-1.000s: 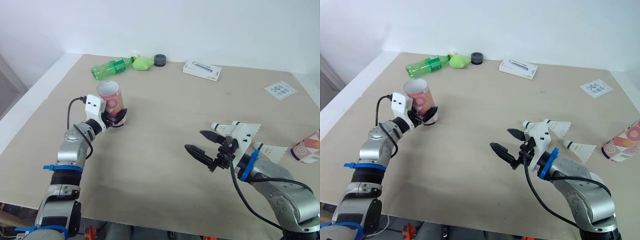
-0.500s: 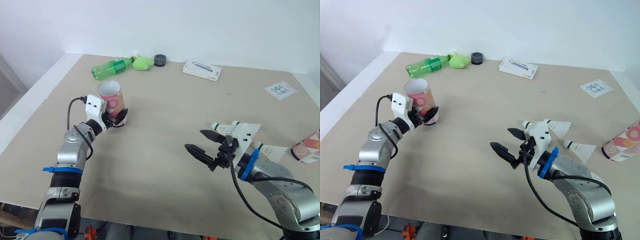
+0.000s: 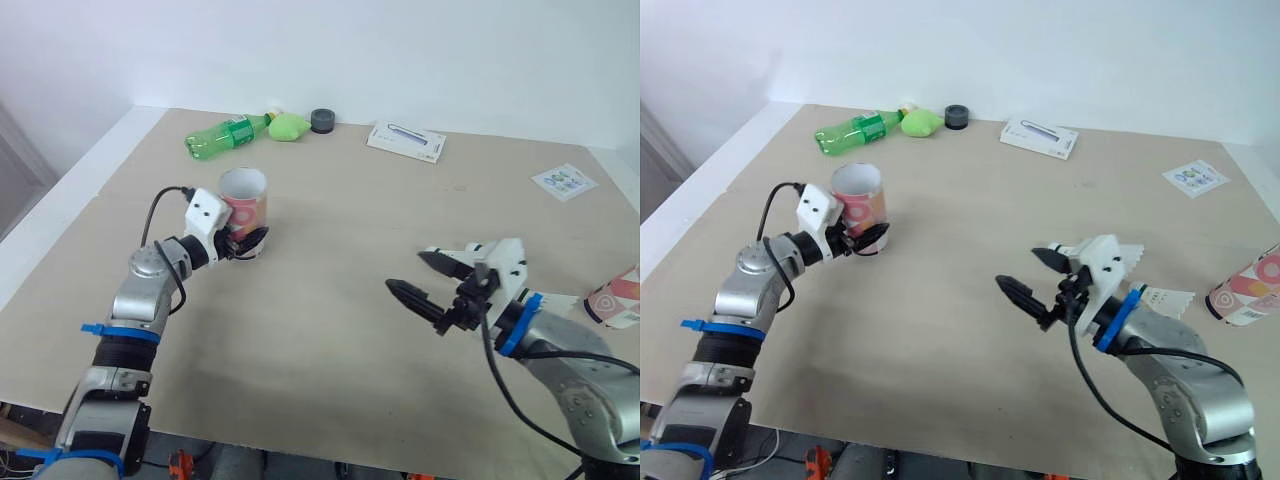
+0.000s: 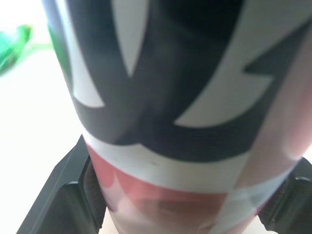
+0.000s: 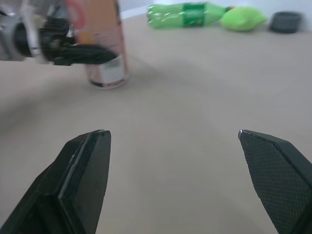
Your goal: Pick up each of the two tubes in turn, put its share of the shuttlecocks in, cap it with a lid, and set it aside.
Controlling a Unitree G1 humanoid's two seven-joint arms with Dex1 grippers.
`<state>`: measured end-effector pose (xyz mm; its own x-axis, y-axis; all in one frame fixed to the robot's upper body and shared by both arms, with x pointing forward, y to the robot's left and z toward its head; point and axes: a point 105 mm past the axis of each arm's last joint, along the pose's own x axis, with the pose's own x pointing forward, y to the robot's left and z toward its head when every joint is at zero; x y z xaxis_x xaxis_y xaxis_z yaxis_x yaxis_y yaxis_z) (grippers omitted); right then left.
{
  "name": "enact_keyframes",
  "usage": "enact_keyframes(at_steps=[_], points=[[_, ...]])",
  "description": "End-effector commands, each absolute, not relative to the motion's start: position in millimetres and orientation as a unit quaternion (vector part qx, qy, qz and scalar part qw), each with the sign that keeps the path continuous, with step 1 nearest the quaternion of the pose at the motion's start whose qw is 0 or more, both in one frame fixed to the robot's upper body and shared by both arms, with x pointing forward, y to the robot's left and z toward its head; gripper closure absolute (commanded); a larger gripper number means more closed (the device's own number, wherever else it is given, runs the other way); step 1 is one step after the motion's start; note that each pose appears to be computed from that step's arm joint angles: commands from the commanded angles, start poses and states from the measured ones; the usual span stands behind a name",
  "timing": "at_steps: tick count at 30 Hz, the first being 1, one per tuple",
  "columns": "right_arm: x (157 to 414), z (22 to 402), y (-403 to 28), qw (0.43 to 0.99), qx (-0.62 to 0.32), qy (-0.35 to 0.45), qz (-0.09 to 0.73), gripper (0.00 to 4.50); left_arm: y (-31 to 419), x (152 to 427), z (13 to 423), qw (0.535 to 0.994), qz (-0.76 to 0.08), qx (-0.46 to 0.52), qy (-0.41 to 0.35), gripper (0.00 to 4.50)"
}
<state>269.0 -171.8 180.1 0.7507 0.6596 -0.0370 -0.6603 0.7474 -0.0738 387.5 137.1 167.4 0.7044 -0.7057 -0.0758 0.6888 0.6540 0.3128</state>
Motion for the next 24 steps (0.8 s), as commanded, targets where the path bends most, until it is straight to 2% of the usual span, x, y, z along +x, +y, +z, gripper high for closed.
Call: enact_keyframes(at_steps=[1, 4, 11, 18, 24], points=[[257, 196, -186, 0.935, -0.047, -0.009, 0.352, 0.00, 117, 368, 181, 0.834, -0.492, 0.248, -0.024, 1.16], [250, 196, -199, 0.939, -0.054, 0.008, 0.340, 0.00, 112, 349, 174, 0.765, -0.570, 0.299, 0.016, 1.16], [237, 185, -229, 0.954, -0.070, 0.056, 0.287, 0.00, 87, 320, 163, 0.653, -0.685, 0.315, 0.072, 1.16], [232, 160, -255, 0.965, -0.096, 0.112, 0.215, 0.00, 48, 317, 163, 0.635, -0.718, 0.284, 0.038, 1.16], [257, 146, -261, 0.970, -0.085, 0.119, 0.194, 0.00, 37, 317, 155, 0.623, -0.728, 0.283, 0.042, 1.16]])
